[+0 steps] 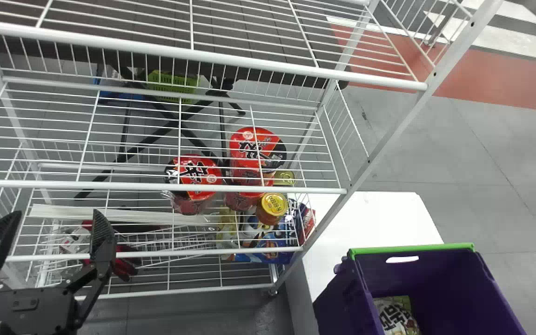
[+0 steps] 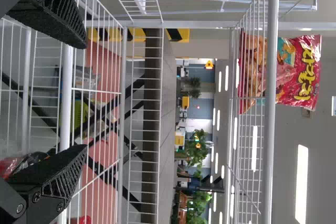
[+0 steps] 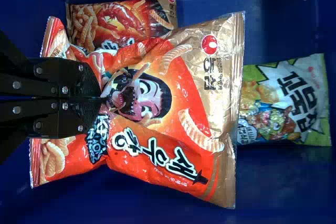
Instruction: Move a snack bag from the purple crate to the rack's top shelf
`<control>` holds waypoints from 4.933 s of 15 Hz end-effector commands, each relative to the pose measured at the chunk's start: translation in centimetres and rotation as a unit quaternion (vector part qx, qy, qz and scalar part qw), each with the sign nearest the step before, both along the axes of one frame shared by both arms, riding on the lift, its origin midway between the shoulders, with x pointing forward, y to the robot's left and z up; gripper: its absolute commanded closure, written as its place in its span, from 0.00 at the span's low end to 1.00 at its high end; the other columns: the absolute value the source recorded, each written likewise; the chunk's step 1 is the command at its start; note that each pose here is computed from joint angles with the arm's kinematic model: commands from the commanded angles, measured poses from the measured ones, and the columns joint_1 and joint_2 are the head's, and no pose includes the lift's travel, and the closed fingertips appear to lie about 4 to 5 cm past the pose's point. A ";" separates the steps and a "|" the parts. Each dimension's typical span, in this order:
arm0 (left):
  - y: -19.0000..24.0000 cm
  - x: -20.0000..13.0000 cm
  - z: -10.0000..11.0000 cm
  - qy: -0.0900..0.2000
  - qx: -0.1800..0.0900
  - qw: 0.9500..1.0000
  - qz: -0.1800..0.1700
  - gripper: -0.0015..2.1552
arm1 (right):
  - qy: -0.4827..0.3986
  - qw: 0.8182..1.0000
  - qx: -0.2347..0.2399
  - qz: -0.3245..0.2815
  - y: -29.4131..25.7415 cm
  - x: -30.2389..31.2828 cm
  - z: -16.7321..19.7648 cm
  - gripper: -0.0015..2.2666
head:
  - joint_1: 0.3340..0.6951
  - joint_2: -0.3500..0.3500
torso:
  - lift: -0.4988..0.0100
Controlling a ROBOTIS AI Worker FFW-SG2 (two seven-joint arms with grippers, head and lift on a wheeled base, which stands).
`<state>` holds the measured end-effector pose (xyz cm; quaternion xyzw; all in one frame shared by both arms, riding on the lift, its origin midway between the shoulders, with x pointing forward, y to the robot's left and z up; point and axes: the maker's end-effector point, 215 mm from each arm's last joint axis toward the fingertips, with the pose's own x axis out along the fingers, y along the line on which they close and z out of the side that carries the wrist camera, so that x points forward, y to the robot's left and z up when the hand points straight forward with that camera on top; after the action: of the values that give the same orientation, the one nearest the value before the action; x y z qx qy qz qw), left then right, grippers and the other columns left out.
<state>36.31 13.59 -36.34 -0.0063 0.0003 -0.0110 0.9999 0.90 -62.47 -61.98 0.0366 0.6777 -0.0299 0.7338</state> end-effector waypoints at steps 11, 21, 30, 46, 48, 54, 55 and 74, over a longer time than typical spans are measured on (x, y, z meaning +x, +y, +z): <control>0.5 -0.6 1.1 -0.009 0.005 1.000 0.008 0.07 | -0.021 1.000 -0.008 0.013 0.2 1.6 0.7 0.89 | 1.00 0.00 | 0.44; 0.3 -0.8 1.8 -0.012 0.007 1.000 0.005 0.07 | -0.025 0.999 -0.013 0.018 0.1 2.1 1.1 0.89 | 1.00 0.00 | 0.52; 0.4 -1.0 2.3 -0.013 0.006 1.000 0.005 0.07 | -0.024 0.999 -0.019 0.023 0.0 2.6 1.5 0.89 | 1.00 0.00 | 0.59; 0.6 -0.9 2.0 -0.011 0.008 1.000 0.005 0.07 | -0.028 0.999 -0.023 0.023 -0.2 3.1 1.7 0.89 | 1.00 0.00 | 0.72; 0.6 -0.8 2.0 -0.011 0.007 1.000 0.006 0.07 | -0.028 0.999 -0.023 0.024 -0.1 3.2 1.6 0.89 | 1.00 0.00 | 0.73; 0.7 -0.6 2.0 -0.012 0.007 1.000 0.004 0.07 | -0.030 0.999 -0.022 0.022 -0.1 3.4 1.4 0.89 | 1.00 0.00 | 0.78; 0.7 -0.5 1.9 -0.011 0.006 1.000 0.004 0.07 | -0.029 0.999 -0.023 0.023 -0.2 3.5 1.4 0.89 | 1.00 0.00 | 0.79; 0.7 -0.4 1.9 -0.006 0.010 1.000 0.004 0.07 | -0.029 0.999 -0.025 0.021 -0.3 4.6 1.6 0.89 | 1.00 0.00 | 0.94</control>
<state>35.92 14.34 -34.50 0.0044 -0.0052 -0.0068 1.0000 5.44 -62.70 -60.50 0.0047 0.6560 -0.0289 0.7542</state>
